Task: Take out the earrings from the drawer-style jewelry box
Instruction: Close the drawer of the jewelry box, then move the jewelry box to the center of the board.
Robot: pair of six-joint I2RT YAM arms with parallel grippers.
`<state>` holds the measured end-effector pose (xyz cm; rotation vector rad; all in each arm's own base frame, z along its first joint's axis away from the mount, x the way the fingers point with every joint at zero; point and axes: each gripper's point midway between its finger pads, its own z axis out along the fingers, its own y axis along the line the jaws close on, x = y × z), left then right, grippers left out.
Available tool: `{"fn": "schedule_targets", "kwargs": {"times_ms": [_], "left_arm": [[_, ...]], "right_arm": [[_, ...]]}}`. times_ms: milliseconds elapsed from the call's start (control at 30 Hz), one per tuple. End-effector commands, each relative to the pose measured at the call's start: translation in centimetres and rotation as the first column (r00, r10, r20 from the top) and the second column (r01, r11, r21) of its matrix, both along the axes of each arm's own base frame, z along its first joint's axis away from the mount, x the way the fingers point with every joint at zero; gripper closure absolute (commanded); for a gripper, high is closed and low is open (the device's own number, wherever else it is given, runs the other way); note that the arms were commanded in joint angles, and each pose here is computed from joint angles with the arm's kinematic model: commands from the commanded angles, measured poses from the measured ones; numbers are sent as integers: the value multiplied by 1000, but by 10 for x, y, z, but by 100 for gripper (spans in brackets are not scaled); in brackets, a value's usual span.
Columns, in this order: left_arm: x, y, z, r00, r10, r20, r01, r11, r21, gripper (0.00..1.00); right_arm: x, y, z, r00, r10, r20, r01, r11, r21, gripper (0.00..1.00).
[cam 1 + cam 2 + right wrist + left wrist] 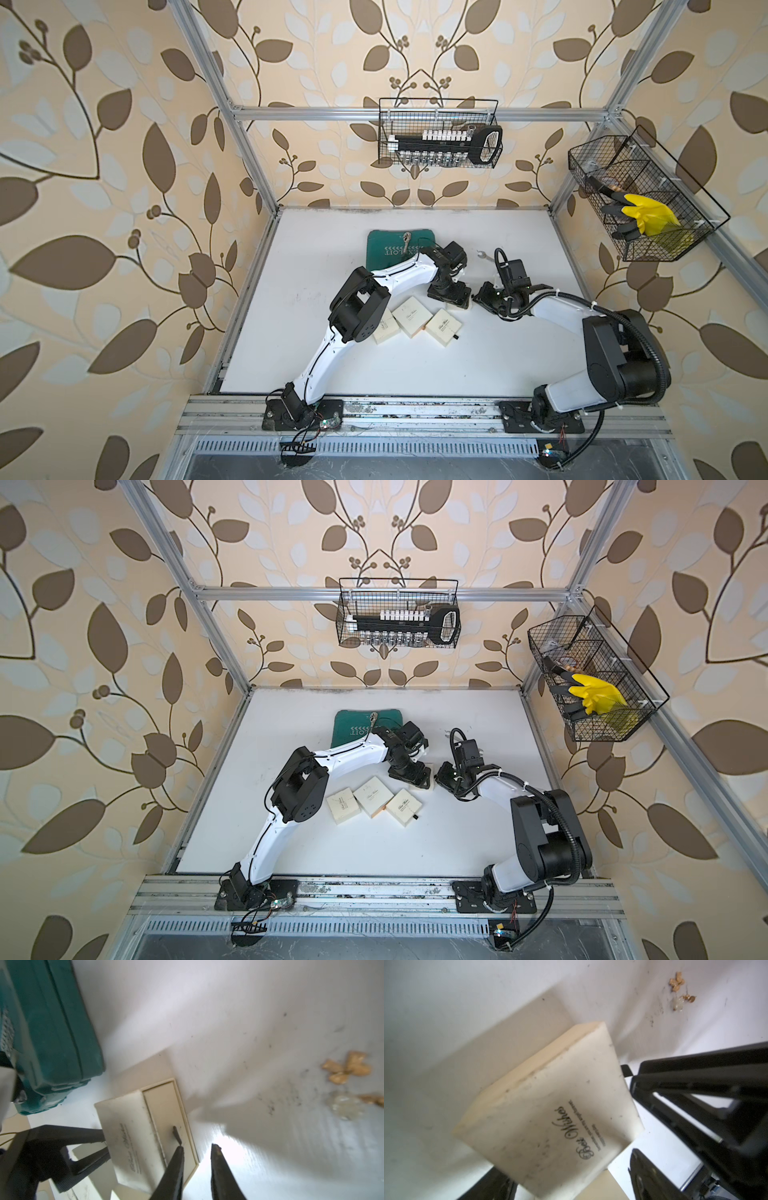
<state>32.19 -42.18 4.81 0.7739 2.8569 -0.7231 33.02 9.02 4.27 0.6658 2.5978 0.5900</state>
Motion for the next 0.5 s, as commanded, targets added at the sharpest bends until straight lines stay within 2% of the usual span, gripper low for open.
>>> {"fn": "schedule_targets", "kwargs": {"times_ms": [0,133,267,467], "left_arm": [[-3,7,27,997,-38,74,37,999,7,17],[-17,16,16,997,-54,52,51,998,45,17],[-12,19,7,996,-53,77,44,993,105,19],[16,6,3,992,5,128,-23,990,137,36]], "right_arm": [[-6,-17,3,1000,-21,2,21,999,-41,75],[-11,-25,-3,999,-44,-14,44,999,-28,75],[-10,-26,-3,998,-55,-9,55,999,-3,75],[-5,-21,3,999,-47,18,47,998,30,75]]}}
